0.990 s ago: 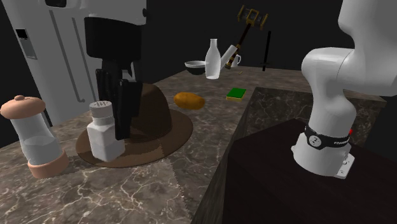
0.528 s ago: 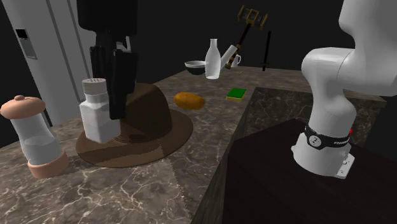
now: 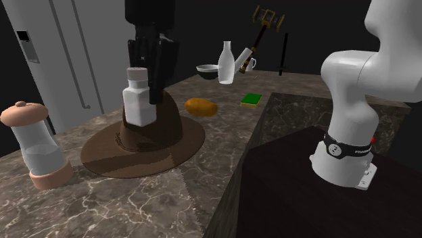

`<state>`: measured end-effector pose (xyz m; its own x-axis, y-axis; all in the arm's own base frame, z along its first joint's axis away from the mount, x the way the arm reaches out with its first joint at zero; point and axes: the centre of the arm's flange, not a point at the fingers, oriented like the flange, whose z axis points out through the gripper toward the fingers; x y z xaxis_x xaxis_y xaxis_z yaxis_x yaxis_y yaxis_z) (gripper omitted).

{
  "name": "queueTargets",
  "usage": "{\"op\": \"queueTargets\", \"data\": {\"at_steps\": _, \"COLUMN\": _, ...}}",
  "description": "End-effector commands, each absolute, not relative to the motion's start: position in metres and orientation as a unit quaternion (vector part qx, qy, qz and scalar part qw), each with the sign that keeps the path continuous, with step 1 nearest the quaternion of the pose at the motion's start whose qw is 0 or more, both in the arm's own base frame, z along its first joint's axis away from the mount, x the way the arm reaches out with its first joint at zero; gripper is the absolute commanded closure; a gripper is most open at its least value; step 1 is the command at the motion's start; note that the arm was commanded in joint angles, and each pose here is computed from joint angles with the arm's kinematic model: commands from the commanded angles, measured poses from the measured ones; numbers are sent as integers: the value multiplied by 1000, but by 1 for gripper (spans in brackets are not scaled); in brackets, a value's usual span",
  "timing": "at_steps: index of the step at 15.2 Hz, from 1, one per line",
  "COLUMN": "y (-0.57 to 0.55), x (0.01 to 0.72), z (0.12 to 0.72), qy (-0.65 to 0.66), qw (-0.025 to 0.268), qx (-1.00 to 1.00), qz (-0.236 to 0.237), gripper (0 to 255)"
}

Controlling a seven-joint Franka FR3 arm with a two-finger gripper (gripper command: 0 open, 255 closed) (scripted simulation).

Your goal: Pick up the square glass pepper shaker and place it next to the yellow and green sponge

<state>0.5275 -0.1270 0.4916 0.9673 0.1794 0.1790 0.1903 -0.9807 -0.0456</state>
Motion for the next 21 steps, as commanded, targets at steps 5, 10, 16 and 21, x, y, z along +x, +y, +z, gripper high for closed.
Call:
{"op": "queueTargets", "data": {"at_steps": 5, "y": -172, "x": 461, "z": 492, "qy": -94, "qw": 31, "qx": -991, "qz": -88, "gripper": 255}}
{"op": "queueTargets", "data": {"at_steps": 10, "y": -208, "x": 406, "z": 492, "qy": -94, "qw": 31, "qx": -991, "qz": -88, "gripper": 255}}
{"op": "queueTargets", "data": {"at_steps": 16, "y": -251, "x": 339, "z": 493, "qy": -94, "qw": 31, "qx": -991, "qz": -88, "gripper": 255}}
{"op": "queueTargets", "data": {"at_steps": 21, "y": -287, "x": 284, "z": 493, "qy": -94, "qw": 31, "qx": -991, "qz": -88, "gripper": 255}}
